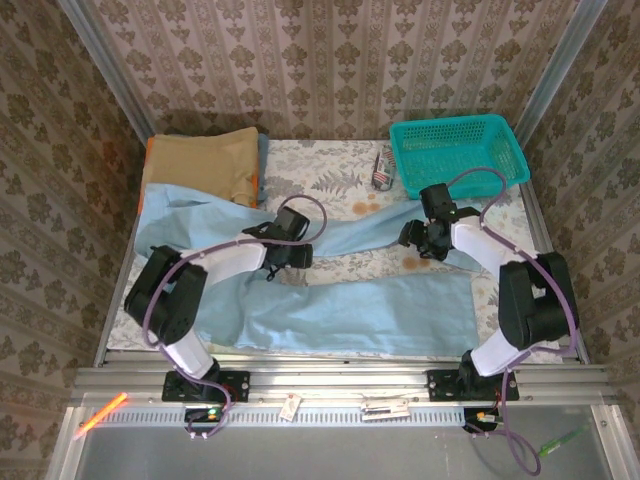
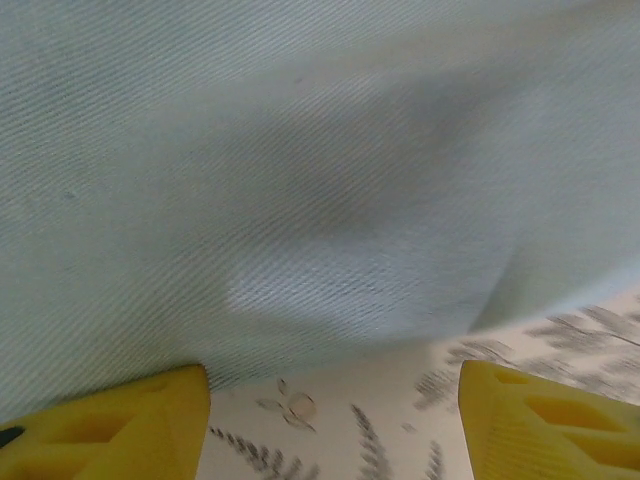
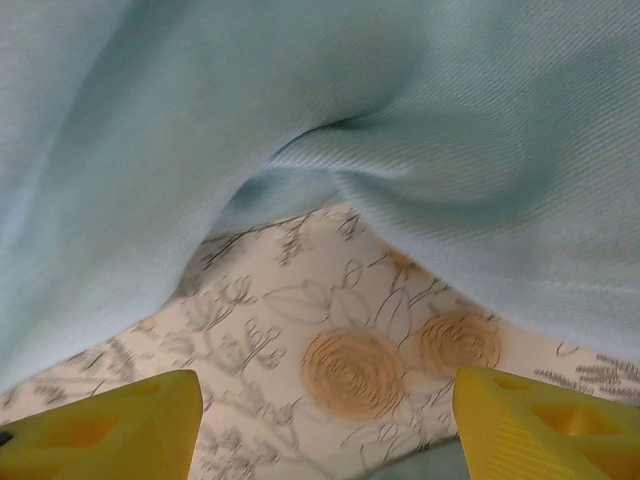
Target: Fold and stack the trousers
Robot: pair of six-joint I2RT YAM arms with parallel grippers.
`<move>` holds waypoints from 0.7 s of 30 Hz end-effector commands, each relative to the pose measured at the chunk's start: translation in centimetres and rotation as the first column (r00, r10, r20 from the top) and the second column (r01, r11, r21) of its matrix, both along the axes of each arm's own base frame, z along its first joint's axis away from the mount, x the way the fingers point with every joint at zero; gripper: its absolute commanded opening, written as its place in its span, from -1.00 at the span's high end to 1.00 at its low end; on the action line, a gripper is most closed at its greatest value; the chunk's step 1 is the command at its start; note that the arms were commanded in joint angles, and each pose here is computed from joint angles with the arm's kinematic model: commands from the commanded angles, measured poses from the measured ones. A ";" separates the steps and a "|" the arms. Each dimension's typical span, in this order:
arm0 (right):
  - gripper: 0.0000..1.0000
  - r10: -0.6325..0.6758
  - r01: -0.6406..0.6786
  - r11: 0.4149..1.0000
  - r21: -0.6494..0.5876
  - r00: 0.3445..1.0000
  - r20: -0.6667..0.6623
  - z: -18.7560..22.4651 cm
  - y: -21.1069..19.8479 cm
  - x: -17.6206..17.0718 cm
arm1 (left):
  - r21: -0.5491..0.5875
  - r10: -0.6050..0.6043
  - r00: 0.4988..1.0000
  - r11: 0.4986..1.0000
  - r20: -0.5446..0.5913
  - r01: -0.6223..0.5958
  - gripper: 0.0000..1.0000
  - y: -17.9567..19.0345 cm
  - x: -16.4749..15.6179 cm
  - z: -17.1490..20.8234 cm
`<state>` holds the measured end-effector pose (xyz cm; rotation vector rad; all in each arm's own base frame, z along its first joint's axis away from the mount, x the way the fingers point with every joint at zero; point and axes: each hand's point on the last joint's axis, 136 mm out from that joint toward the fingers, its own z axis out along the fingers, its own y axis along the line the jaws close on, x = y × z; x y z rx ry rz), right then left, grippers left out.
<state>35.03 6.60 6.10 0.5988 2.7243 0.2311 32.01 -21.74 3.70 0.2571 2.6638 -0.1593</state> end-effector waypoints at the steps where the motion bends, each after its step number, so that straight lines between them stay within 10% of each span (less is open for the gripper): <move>1: -0.37 -0.064 0.064 0.995 -0.076 0.998 0.010 -0.6 -2.1 1.7 | 0.088 0.022 0.997 0.996 0.076 -0.029 -0.18 0.7 2.9 0.5; 7: -0.27 -0.094 0.083 0.977 -0.197 0.995 -0.046 -2.6 -5.0 1.2 | 0.147 -0.014 0.994 0.989 0.108 -0.002 0.99 0.6 5.0 0.2; 14: 0.93 -0.097 0.090 0.986 -0.143 0.994 -0.046 -2.8 -5.4 1.5 | 0.101 -0.070 0.985 0.993 0.158 0.055 1.00 -0.1 5.2 3.9; 21: 1.00 -0.076 0.084 0.992 -0.092 0.993 0.090 3.8 -4.9 0.6 | 0.017 -0.042 0.969 0.999 0.244 0.039 1.00 0.7 5.4 9.8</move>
